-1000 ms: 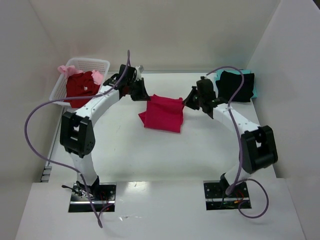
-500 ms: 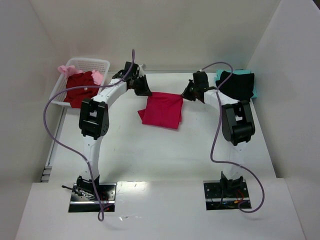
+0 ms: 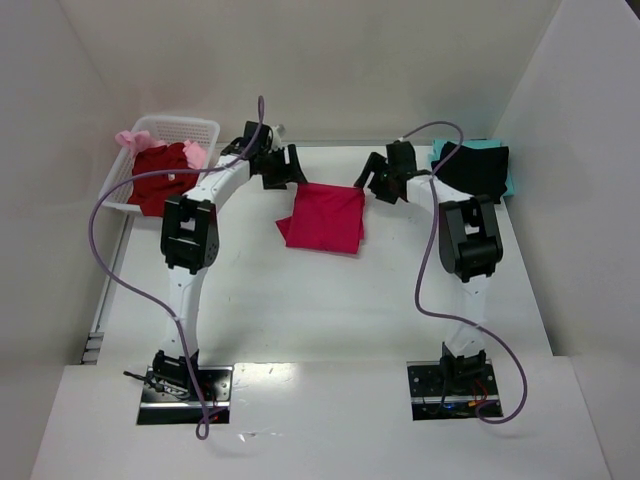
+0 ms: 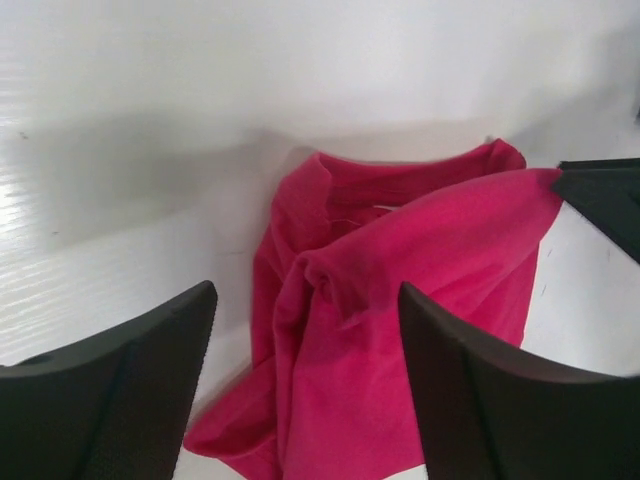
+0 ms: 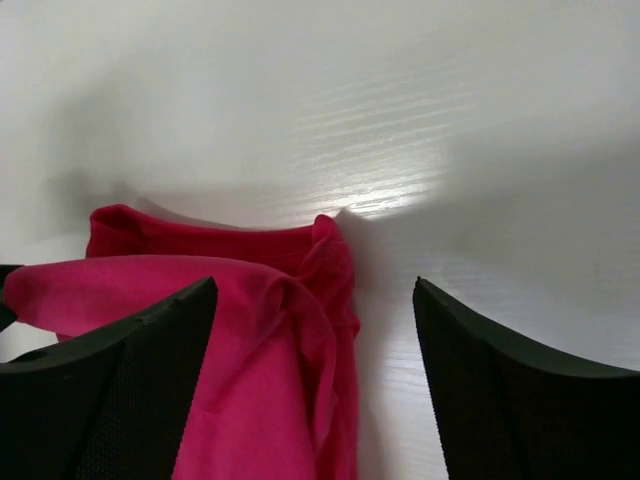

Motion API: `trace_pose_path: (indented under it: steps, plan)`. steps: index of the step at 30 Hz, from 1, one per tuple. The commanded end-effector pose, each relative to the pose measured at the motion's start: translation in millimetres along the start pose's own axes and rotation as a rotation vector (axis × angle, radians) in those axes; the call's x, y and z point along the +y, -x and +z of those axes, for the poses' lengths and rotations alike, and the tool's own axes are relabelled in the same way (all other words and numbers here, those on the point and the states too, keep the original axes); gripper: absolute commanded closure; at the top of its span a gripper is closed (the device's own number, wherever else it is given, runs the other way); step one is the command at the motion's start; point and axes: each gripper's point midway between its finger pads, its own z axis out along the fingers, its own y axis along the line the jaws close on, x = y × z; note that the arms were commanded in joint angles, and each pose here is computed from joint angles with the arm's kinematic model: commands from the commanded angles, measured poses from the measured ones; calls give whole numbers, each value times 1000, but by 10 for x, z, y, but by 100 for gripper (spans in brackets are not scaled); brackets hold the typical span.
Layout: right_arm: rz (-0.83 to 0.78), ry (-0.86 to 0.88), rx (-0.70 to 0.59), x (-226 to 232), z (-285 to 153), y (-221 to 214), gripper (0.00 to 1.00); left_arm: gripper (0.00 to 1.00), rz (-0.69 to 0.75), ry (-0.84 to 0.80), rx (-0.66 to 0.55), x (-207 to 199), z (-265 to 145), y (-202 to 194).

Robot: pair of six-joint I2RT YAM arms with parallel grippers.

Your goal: Fold and stack the t-shirts

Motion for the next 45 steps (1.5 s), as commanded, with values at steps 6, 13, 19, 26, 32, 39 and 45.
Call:
trace_pose_path:
  steps: [6, 13, 19, 26, 32, 39, 45]
  plan:
    - [-59, 123, -170, 413, -818, 549, 31, 10, 138, -65, -115, -296, -567, 334]
    - [-21, 109, -24, 132, -943, -221, 58, 3, 165, -147, -31, -466, -717, -205]
    - [-22, 63, 35, 48, -931, -812, 84, 21, 222, -298, -20, -766, -671, -280]
    - [-27, 42, 59, 54, -834, -993, 65, 21, 227, -359, -21, -923, -343, -104]
    - [-18, 15, 50, -24, -763, -1016, 73, 15, 212, -388, -20, -939, -109, -85]
    - [6, -1, 78, -73, -688, -1144, 86, 15, 206, -408, -21, -967, 120, -17]
    - [-6, -4, 100, -78, -648, -1268, 91, 15, 166, -322, -16, -760, 311, -46]
